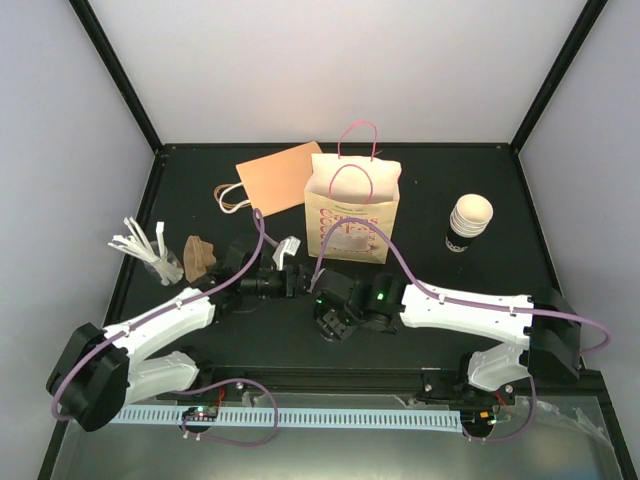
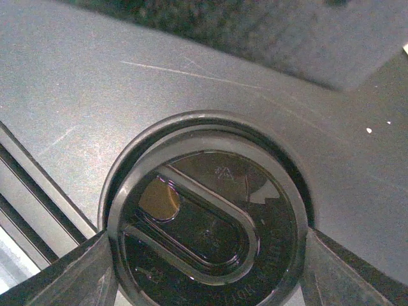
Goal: Pack the takeout coffee
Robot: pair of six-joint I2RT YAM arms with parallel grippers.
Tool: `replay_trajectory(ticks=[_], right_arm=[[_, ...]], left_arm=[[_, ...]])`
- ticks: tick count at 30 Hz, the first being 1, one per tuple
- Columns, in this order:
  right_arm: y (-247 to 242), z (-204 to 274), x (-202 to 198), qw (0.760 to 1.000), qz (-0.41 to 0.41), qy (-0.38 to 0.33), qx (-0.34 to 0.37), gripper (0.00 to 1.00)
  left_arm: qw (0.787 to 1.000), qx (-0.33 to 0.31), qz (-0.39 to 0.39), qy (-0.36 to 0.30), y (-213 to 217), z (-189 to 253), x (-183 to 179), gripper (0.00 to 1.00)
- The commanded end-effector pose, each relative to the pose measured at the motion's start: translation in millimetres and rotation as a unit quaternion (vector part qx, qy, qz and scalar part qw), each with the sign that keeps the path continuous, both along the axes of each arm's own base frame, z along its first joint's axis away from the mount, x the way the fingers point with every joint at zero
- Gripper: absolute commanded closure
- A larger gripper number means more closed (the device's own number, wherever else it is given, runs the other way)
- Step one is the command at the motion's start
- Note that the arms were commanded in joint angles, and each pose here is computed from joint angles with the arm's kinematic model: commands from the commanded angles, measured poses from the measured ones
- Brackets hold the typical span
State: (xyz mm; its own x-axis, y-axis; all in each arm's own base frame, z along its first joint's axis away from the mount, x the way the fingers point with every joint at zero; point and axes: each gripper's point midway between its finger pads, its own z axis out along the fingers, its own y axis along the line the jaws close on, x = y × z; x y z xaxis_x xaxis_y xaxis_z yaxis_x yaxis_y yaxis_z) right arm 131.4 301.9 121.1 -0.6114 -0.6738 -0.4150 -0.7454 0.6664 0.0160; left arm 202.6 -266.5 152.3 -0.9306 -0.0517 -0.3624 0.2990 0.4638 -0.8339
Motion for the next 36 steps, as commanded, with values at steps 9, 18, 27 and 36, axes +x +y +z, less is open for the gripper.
replay_trajectory(ticks=[9,18,27,36], right_arm=[[-24,-53,-41,0.99,0.035,0.099,-0.089,0.27],[-23,-55,-41,0.99,0.039,0.099,-0.093,0.27],[-21,-56,-41,0.99,0.042,0.101,-0.092,0.27],[-21,-54,-42,0.99,0.041,0.103,-0.091,0.28]], left_arm=[[1.0,-0.004,-0.022,0.005,2,-8,-5,0.45],[0.999,-0.006,-0.037,0.021,-2,-21,-8,0.54],[0.999,0.008,-0.037,0.027,3,-34,-13,0.68],[0.997,0.004,-0.071,0.016,3,-44,-26,0.67]])
